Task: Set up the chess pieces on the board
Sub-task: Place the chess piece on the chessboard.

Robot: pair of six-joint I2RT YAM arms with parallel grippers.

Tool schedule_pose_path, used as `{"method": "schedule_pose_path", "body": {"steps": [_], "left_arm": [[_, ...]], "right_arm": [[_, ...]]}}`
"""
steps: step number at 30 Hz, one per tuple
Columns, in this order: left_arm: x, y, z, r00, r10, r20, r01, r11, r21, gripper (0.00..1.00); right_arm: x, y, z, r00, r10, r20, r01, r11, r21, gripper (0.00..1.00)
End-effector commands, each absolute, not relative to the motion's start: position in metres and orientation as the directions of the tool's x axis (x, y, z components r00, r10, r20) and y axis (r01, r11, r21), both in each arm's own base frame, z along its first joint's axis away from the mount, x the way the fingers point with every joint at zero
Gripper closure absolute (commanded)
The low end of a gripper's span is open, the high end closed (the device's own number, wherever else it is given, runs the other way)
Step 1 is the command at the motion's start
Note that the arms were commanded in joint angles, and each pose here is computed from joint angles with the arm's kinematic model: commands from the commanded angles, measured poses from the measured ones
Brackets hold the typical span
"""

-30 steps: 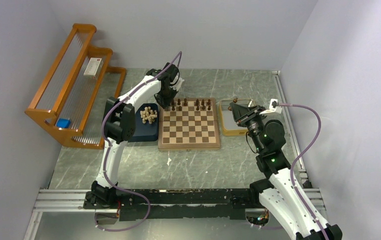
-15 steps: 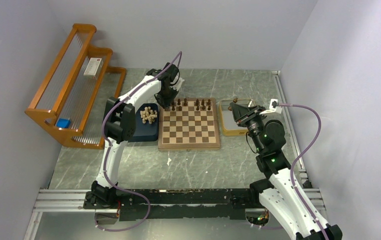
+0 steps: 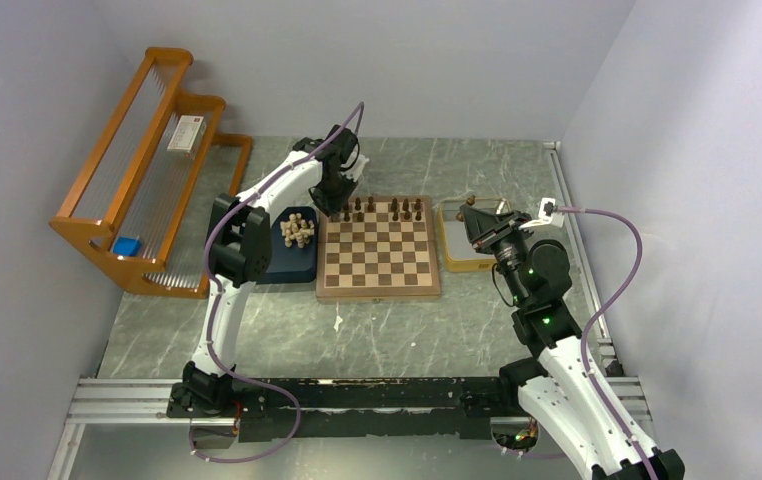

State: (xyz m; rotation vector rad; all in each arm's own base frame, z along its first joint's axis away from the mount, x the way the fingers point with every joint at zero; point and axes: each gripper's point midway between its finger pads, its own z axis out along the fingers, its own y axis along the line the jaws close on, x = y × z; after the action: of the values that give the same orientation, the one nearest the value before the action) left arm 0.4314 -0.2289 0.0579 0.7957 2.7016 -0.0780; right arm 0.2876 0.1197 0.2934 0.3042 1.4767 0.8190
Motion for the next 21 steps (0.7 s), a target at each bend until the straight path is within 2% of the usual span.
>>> {"method": "schedule_pose_path", "body": {"steps": [1, 21], "left_arm": [[0.442, -0.239, 0.067, -0.766, 0.524, -0.372, 0.550, 0.834, 0.041, 0.71], [0.441, -0.241, 0.082, -0.753, 0.517, -0.406, 0.555, 0.832, 0.031, 0.64]], "right_arm": [[0.285, 0.119, 0.305, -0.083, 0.647, -0.758, -0.317, 0.704, 0.636, 0.80], [0.285, 0.122, 0.296, -0.111, 0.644, -0.757, -0.315, 0.700, 0.641, 0.80]]}}
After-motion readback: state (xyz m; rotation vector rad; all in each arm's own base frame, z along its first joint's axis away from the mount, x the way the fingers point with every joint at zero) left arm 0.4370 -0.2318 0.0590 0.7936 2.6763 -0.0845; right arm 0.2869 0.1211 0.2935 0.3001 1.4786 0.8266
